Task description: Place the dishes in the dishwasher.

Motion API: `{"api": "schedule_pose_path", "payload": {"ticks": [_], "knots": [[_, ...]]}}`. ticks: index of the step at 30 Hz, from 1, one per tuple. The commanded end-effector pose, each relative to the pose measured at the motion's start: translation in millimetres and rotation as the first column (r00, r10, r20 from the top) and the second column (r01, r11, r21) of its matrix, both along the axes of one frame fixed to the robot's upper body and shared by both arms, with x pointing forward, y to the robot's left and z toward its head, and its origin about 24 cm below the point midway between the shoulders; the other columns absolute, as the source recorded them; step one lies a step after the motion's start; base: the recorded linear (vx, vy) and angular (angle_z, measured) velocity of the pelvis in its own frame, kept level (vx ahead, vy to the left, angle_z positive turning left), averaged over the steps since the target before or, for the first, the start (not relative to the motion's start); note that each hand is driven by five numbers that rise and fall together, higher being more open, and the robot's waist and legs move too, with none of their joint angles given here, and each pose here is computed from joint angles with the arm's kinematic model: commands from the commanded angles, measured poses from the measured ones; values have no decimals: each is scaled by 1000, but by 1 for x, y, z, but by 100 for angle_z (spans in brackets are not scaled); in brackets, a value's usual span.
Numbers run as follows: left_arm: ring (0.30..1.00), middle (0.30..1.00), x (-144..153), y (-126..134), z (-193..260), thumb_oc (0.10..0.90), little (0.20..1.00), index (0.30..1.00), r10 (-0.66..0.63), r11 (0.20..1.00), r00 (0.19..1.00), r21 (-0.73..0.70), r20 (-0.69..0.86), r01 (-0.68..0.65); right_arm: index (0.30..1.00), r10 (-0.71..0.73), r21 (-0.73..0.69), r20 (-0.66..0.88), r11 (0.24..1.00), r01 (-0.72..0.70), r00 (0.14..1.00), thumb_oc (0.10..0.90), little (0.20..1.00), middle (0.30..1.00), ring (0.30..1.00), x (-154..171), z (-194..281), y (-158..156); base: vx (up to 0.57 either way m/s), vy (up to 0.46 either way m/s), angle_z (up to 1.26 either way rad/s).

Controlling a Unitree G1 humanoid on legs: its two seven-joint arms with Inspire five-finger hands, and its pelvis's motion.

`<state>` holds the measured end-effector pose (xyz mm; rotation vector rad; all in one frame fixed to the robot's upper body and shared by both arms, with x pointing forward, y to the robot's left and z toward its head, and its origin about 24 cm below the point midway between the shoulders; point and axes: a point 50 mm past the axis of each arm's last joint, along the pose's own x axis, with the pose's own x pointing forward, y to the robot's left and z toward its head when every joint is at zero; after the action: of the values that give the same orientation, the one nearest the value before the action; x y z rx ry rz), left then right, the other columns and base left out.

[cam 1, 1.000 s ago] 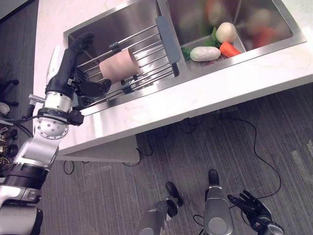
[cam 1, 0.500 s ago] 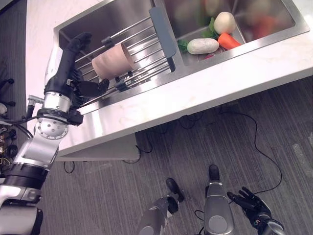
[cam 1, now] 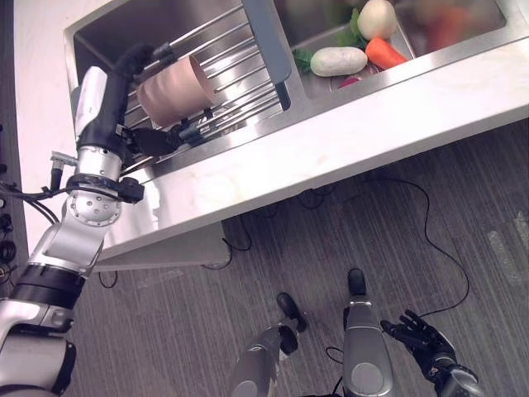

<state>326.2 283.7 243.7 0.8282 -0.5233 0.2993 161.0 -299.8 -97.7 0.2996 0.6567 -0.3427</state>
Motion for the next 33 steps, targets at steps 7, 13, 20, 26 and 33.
{"api": "schedule_pose_path", "payload": {"ticks": [7, 13, 20, 26, 33], "knots": [[900, 900, -15, 20, 70, 800, 900, 900, 121, 992, 951, 7, 283, -128, 900, -2, 8, 68, 1000, 1, 998, 800, 900, 900, 900, 1, 10, -4, -1, -1, -2], [900, 900, -13, 19, 71, 800, 900, 900, 133, 990, 949, 14, 286, -143, 900, 16, 12, 84, 1000, -17, 996, 800, 900, 900, 900, 3, 11, -1, 1, -6, -3], [900, 900, -13, 22, 73, 800, 900, 900, 144, 988, 945, 18, 295, -156, 900, 28, 7, 95, 1000, -29, 995, 800, 900, 900, 900, 6, 13, 1, 0, 0, 0], [900, 900, -11, 18, 73, 800, 900, 900, 111, 991, 962, 50, 249, -128, 900, 32, 7, 103, 999, -33, 994, 800, 900, 900, 900, 6, 14, 1, 0, 0, 0], [900, 900, -3, 9, 70, 800, 900, 900, 62, 994, 987, 77, 148, -74, 900, 44, -4, 116, 999, -44, 992, 800, 900, 900, 900, 8, 17, -1, 0, 0, 0]]}}
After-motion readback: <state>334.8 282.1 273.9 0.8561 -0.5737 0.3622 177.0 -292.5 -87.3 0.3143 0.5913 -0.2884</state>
